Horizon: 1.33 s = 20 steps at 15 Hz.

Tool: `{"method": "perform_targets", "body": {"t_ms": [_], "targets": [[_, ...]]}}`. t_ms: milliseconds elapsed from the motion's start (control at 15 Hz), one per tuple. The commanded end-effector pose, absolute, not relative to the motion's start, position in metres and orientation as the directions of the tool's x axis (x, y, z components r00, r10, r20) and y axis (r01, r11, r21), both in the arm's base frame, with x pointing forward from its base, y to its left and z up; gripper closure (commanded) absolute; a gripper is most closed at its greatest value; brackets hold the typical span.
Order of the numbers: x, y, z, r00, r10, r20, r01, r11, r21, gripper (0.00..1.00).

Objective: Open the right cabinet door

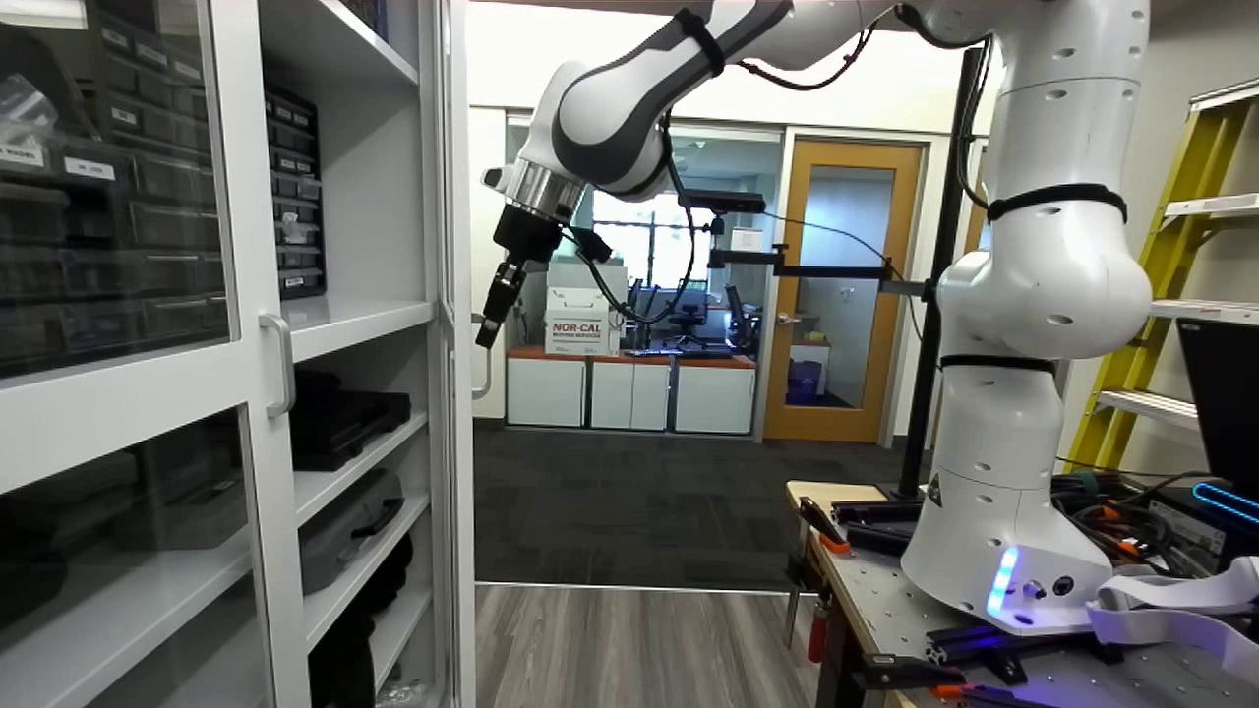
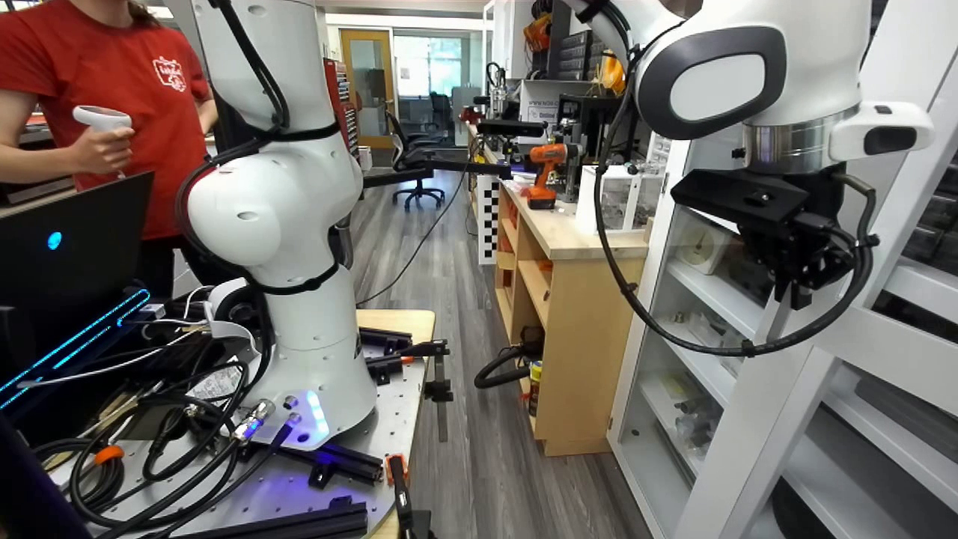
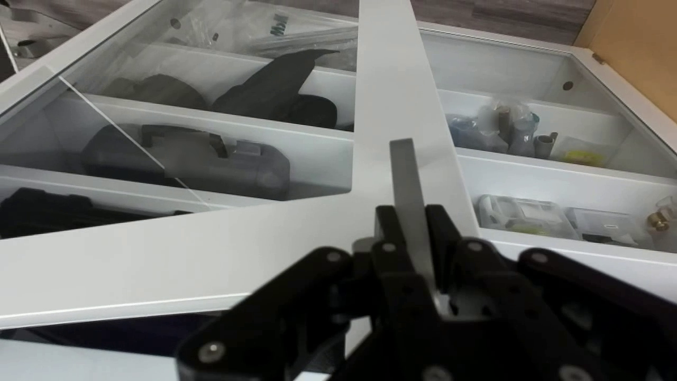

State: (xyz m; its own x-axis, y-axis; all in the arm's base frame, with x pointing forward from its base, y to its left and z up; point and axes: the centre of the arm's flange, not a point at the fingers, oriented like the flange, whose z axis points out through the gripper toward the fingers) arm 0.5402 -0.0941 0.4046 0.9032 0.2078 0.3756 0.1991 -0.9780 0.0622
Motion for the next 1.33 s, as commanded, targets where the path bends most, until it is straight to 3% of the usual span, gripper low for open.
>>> {"method": "perform_targets", "body": {"t_ms": [0, 867, 933, 1067, 1267], "targets": [[0.514, -0.149, 0.413, 0.912, 0.189, 0.364, 0.151, -0.980, 0.130, 0.95], [0.475, -0.168, 0.418, 0.929, 0.172, 0.327, 0.125, -0.979, 0.159, 0.94], [0.472, -0.168, 0.417, 0.929, 0.175, 0.325, 0.127, -0.978, 0.163, 0.59], [0.468, -0.168, 0.419, 0.934, 0.159, 0.319, 0.108, -0.979, 0.171, 0.53], [0.465, -0.167, 0.419, 0.945, 0.123, 0.304, 0.067, -0.980, 0.187, 0.33]]}}
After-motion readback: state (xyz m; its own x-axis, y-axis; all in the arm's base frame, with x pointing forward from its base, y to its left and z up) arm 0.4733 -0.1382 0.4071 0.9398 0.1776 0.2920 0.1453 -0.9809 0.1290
